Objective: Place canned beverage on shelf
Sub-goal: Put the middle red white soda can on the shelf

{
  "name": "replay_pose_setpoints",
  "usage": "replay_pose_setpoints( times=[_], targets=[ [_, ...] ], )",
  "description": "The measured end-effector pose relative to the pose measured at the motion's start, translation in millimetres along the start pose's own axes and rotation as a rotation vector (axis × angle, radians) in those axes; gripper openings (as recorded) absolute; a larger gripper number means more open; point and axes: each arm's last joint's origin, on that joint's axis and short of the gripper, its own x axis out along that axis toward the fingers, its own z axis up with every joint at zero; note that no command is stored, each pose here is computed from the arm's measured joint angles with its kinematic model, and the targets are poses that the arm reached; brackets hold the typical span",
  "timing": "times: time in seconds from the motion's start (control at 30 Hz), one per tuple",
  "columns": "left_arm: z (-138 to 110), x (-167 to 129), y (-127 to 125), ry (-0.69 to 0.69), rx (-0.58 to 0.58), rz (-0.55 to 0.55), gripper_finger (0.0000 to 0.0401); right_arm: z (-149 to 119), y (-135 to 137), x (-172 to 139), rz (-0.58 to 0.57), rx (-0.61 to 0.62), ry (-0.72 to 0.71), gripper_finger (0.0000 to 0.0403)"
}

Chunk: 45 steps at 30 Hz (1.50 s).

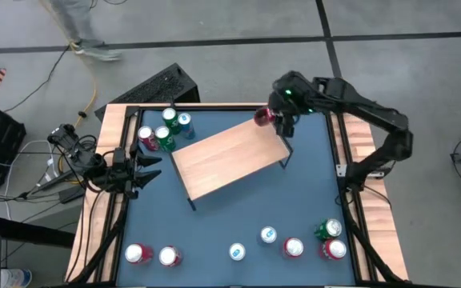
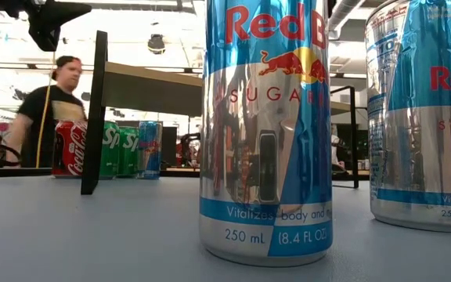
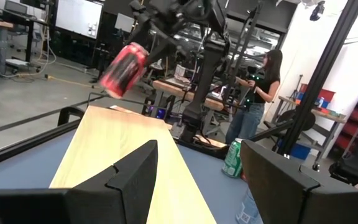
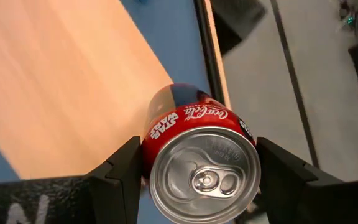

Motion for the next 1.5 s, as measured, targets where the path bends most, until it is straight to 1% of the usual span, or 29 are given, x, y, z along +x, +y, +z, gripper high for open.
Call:
replay_pose_setpoints(
  times=[0.07, 0.23, 0.3, 0.4, 0.47, 0.53, 0.63, 0.77, 0.83, 1.03, 1.3, 1.5],
  targets=[
    [0.0, 0.0, 0.0, 0.000, -0.002, 0.001, 0.0216, 5.6, -1.9, 7.7, 0.019, -0.038, 0.063, 0.0230],
    [0.0, 0.0, 0.4, -0.001, -0.019, 0.012, 0.0216, 26.3, -9.7, 9.9, 0.067, -0.110, 0.124, 0.0230],
    [0.0, 0.0, 0.4, -0.002, -0.023, 0.015, 0.0216, 35.4, -13.8, 6.0, 0.068, -0.126, 0.121, 0.0230],
    [0.0, 0.0, 0.4, -0.001, -0.023, 0.014, 0.0216, 45.4, -18.8, 1.9, 0.100, -0.135, 0.117, 0.0230],
    [0.0, 0.0, 0.4, -0.001, -0.024, 0.015, 0.0216, 52.0, -19.6, 5.6, 0.110, -0.124, 0.084, 0.0230],
    [0.0, 0.0, 0.4, -0.001, -0.025, 0.014, 0.0216, 49.6, -21.9, 9.6, 0.137, -0.119, 0.076, 0.0230],
    [0.0, 0.0, 0.4, -0.001, -0.028, 0.014, 0.0216, 47.3, -20.1, 20.0, 0.180, -0.103, 0.135, 0.0230],
    [0.0, 0.0, 0.4, -0.001, -0.033, 0.014, 0.0216, 49.8, -22.6, 39.6, 0.176, -0.090, 0.176, 0.0230],
    [0.0, 0.0, 0.4, -0.001, -0.034, 0.014, 0.0216, 49.8, -22.4, 44.7, 0.177, -0.094, 0.194, 0.0230],
    [-0.4, 0.0, 0.4, 0.001, -0.030, 0.014, 0.0216, 48.6, -25.2, 46.2, 0.190, -0.084, 0.193, 0.0230],
    [-0.6, 0.0, 0.5, 0.003, -0.028, 0.015, 0.0216, 47.3, -27.9, 47.0, 0.211, -0.036, 0.189, 0.0231],
    [-0.8, 0.0, 0.5, 0.004, -0.026, 0.015, 0.0216, 47.9, -27.0, 56.8, 0.218, -0.031, 0.212, 0.0231]
  ],
)
